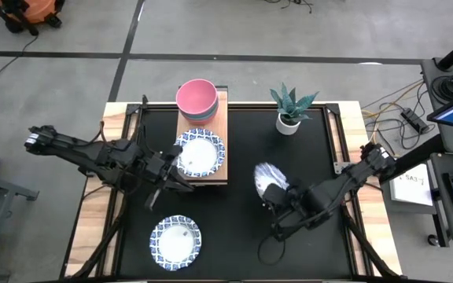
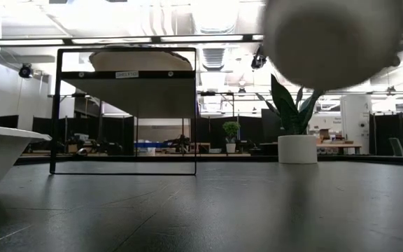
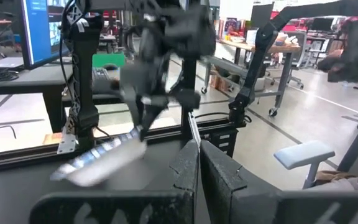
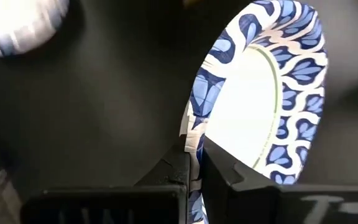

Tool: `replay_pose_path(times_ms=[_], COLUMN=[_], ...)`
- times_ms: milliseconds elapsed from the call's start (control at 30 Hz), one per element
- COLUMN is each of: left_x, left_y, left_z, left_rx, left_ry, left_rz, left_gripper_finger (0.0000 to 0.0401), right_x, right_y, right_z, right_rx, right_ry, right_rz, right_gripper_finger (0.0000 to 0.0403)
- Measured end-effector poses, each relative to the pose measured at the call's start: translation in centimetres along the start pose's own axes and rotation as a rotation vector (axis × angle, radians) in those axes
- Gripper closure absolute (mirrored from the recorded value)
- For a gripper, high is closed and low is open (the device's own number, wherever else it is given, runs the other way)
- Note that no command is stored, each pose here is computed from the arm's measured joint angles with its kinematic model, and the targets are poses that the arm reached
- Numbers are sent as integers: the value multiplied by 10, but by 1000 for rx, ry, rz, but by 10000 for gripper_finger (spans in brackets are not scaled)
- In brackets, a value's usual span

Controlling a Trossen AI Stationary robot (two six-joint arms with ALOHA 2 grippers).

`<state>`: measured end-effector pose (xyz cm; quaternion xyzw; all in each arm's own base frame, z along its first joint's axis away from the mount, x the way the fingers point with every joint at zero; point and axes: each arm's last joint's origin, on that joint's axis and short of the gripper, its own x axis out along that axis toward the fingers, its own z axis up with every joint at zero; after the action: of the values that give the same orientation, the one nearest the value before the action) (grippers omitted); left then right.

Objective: Place and stack bowls onto a shelf
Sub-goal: Stack the white patterned bowl on the other white patterned bowl on the shelf

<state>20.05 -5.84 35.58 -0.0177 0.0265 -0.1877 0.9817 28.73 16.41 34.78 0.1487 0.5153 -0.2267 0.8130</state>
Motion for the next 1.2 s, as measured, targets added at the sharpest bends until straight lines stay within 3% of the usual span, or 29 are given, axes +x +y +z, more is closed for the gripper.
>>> replay_pose_path(times_ms=[167,400,533,700,800,933,1033,1200], left_x=[-5,-18,-28,-41,-46,-50,-51,-51], left_y=[-1,-2,-4,-5,-6,-7,-7,-7], left_z=[4,11,17,22,23,23,22,22], left_rx=[8,46,69,73,81,92,99,99], left_ry=[-21,-67,-103,-135,-140,-141,-138,-139], left_rz=[-1,-1,-1,-2,-1,-1,0,0], left_gripper_finger=[401,401,401,401,401,401,401,401], right_x=[-33,-36,-18,7,19,32,36,45], right_y=[-7,-8,-9,-20,-25,-29,-32,-35], right_z=[31,79,104,128,139,151,157,163], right_rx=[-235,-512,-684,-841,-891,-896,-874,-853], right_ry=[-298,-528,-572,-546,-532,-534,-544,-532], right_rz=[-61,-79,-86,-174,-199,-91,-76,-87], right_gripper_finger=[391,390,390,390,390,390,387,346])
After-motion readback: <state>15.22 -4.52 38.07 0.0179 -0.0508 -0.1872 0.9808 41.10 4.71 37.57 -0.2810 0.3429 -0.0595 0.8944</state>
